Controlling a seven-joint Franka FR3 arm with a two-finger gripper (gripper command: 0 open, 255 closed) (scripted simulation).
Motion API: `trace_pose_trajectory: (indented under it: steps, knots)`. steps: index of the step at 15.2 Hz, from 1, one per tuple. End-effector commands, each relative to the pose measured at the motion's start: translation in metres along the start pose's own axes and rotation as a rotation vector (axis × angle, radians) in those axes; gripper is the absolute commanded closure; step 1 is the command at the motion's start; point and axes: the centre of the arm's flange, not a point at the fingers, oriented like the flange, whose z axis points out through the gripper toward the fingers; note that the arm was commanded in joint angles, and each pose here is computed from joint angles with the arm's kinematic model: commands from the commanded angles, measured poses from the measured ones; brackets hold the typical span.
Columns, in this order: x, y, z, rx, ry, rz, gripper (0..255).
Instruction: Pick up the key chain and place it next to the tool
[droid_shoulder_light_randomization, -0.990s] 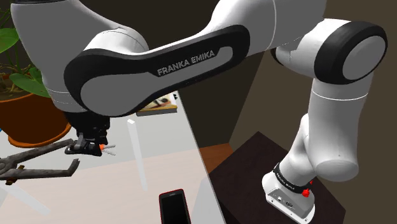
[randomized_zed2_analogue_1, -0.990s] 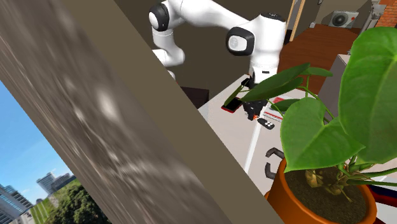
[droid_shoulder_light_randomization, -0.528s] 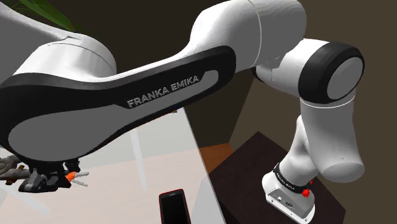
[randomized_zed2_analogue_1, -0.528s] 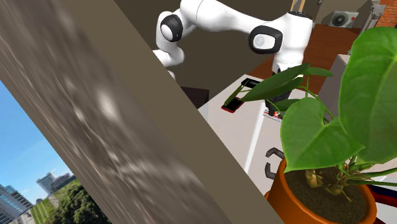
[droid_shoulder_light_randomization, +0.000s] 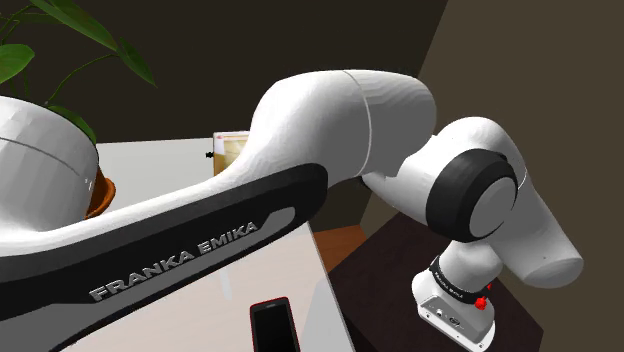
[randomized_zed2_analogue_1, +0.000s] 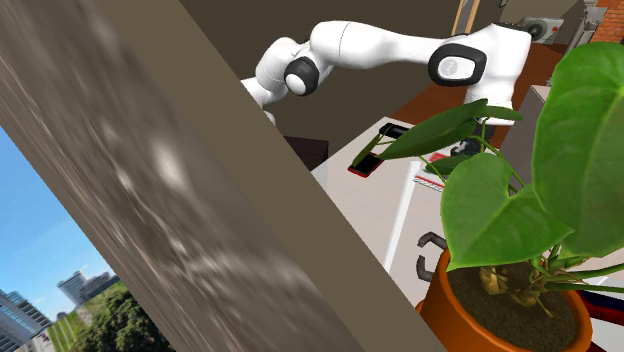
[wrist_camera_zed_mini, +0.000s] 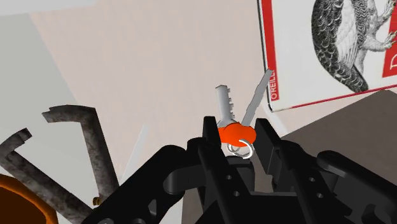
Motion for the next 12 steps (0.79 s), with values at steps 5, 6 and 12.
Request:
trace_pose_trajectory:
  steps: [5, 6, 12]
  knots:
    - [-0.001, -0.005, 0.029, 0.000, 0.000, 0.002, 255]
    - [-0.001, -0.005, 0.034, 0.000, 0.000, 0.002, 255]
    - [-0.003, -0.005, 0.066, 0.000, 0.000, 0.002, 255]
